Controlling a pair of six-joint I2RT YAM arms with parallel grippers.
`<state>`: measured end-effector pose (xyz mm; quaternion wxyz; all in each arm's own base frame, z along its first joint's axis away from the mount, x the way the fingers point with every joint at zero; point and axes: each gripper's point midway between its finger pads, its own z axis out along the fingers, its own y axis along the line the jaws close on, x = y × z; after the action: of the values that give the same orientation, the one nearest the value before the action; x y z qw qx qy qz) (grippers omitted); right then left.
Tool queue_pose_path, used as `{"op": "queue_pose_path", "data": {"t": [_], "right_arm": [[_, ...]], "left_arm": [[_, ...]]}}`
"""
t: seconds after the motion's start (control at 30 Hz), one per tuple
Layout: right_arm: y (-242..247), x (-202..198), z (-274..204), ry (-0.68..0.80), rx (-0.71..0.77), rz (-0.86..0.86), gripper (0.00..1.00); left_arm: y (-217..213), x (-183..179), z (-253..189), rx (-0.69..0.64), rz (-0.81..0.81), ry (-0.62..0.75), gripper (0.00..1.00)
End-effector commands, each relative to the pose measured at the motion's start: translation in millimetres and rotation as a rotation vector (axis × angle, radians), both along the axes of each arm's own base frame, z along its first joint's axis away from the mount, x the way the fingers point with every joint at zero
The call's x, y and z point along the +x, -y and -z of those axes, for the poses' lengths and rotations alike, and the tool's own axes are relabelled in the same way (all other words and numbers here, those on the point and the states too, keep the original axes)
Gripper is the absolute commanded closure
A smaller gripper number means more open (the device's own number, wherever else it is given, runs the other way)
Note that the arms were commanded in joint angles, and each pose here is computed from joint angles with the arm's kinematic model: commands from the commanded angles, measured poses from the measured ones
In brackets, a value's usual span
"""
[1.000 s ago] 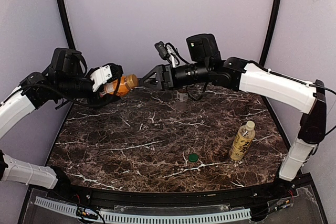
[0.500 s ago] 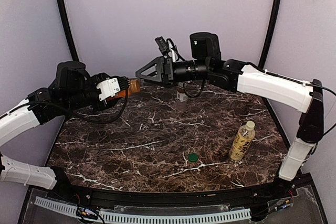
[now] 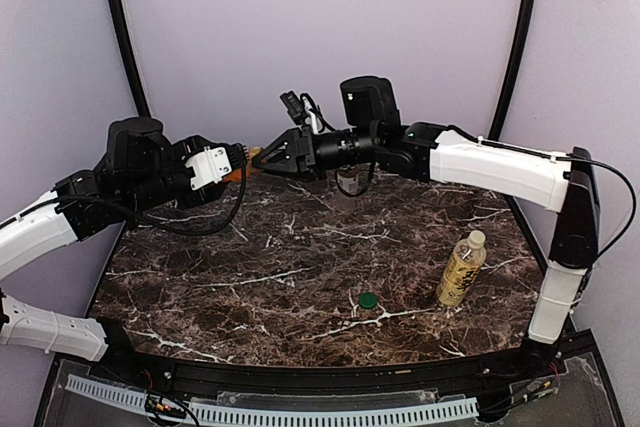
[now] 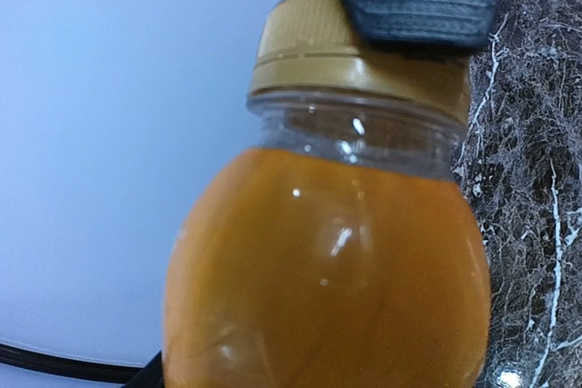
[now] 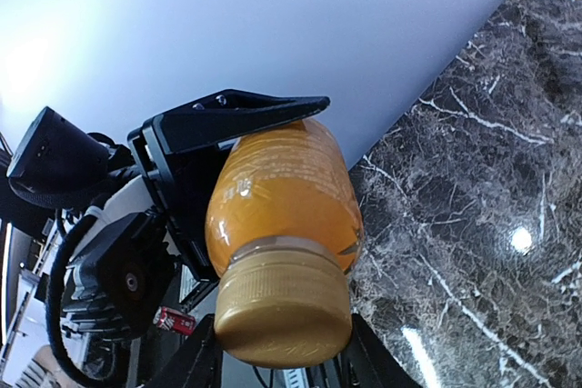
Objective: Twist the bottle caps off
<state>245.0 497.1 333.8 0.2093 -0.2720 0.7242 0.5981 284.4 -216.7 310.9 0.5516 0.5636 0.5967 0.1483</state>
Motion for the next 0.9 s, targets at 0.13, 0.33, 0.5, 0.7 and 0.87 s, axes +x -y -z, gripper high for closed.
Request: {"op": "queue_pose_path", "data": {"t": [0.13,0.33,0.5,0.7,0.87], "right_arm": [[-3,-4,-16,0.032,0.043,-0.024,0.71],[-2,-3,-18,0.042,0.049,-0.019,0.54],[-2,-2,-28,0.049,0.082,-0.014,0.53],[-1,-1,-22,0.039,0.071,-0.005,0.59],[2,-4,-22,0.055,0.07,-0.013,0.87]], "left_arm": [[6,-4,-5,-0.015,0.026,0.025,0.63],[7,-7,-3,-0.014,0.045,0.017,0.65],[8,-8,-2,-0.012,0.046,0.016,0.65],[6,-8,-2,-0.01,0.043,0.019,0.65],[6,-8,-1,-0.018,0.039,0.016,0.65]]}}
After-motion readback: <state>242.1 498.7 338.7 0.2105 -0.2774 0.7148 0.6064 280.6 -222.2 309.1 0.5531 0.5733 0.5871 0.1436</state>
